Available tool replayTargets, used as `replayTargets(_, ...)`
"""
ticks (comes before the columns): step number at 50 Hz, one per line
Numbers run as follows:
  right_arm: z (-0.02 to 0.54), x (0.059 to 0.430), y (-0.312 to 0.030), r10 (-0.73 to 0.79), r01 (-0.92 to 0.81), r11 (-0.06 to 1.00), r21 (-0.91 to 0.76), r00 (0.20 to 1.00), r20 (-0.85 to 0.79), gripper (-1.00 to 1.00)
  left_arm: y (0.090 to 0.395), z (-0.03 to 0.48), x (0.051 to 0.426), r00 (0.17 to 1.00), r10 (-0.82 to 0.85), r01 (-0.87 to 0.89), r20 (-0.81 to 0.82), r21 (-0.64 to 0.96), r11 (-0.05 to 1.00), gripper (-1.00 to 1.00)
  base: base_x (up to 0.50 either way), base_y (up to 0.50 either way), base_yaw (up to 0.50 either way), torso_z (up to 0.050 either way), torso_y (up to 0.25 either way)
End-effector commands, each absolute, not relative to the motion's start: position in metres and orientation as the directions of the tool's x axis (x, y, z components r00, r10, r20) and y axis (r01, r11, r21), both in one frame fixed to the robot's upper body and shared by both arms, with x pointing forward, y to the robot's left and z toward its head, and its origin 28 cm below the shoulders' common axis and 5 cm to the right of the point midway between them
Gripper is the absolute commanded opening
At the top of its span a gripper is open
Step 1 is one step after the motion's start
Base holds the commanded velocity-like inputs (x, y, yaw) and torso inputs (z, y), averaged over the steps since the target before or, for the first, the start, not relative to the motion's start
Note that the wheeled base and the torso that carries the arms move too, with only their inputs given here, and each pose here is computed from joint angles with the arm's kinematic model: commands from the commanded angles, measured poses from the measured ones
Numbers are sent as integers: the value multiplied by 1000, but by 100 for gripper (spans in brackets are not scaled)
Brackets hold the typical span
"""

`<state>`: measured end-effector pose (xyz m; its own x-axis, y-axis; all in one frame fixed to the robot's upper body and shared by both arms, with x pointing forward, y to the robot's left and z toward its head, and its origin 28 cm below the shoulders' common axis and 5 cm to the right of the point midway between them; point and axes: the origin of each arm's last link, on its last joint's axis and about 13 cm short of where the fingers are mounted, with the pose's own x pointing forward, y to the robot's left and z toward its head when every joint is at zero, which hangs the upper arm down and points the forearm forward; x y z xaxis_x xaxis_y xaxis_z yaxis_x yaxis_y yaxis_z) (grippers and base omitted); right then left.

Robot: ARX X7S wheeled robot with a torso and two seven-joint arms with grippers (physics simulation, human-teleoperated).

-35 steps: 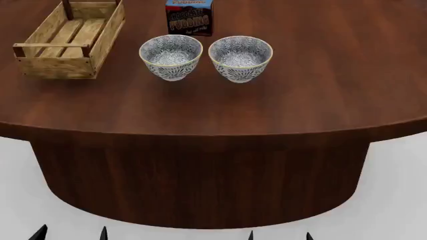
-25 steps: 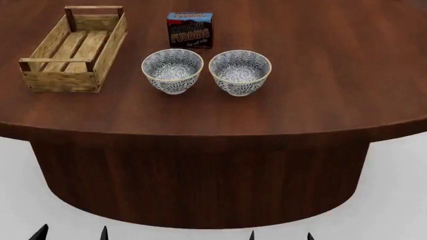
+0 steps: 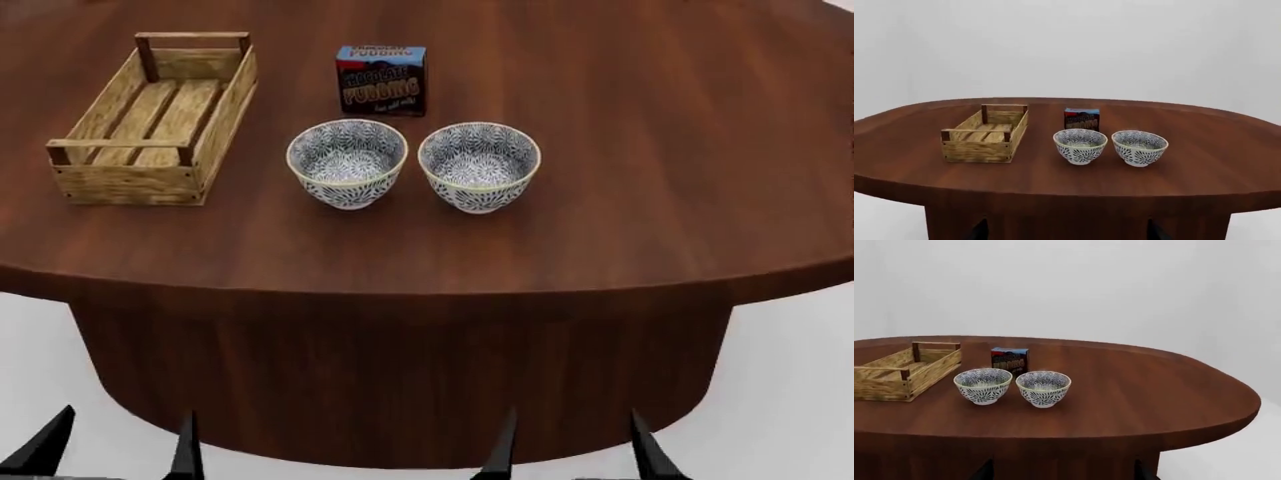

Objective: Stack the left bowl on the right bowl and place them in the tray.

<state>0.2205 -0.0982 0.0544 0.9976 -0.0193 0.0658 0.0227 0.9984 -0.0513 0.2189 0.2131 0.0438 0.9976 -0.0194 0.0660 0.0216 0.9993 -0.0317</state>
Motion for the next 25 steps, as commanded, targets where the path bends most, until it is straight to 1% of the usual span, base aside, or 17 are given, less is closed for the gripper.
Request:
replayTargets(1,112,228,-105,-39,56,994,-93,984,176,100,218,94,234,990,-9,17,144,-52,998,100,0,0,0,50,0)
replayTargets(5,130,228,-109,-48,69,993,-93,976,212,100,219,110,240,985,-6,15,174,-50,999,100,0,0,0,50,0)
replayTargets(12,144,233,-116,-59,81,993,-88,972,228,100,220,132,250,977,-4,15,215,-51,999,100,0,0,0,50,0)
replayTargets(15,145,235,-119,-46,64,995,-71,971,234,100,221,134,253,976,7,6,217,-60,998,100,0,0,0,50,0)
replayTargets(20,143,236,-120,-45,68,993,-98,974,220,100,221,127,256,977,4,2,211,-31,1000,100,0,0,0,50,0)
replayTargets(24,145,235,-118,-38,63,992,-109,976,217,100,220,125,256,984,5,-3,181,-11,1000,100,253,475,0,50,0)
replayTargets(25,145,235,-118,-35,60,992,-110,976,215,100,221,125,256,982,2,2,189,-20,1000,100,266,496,0,0,0)
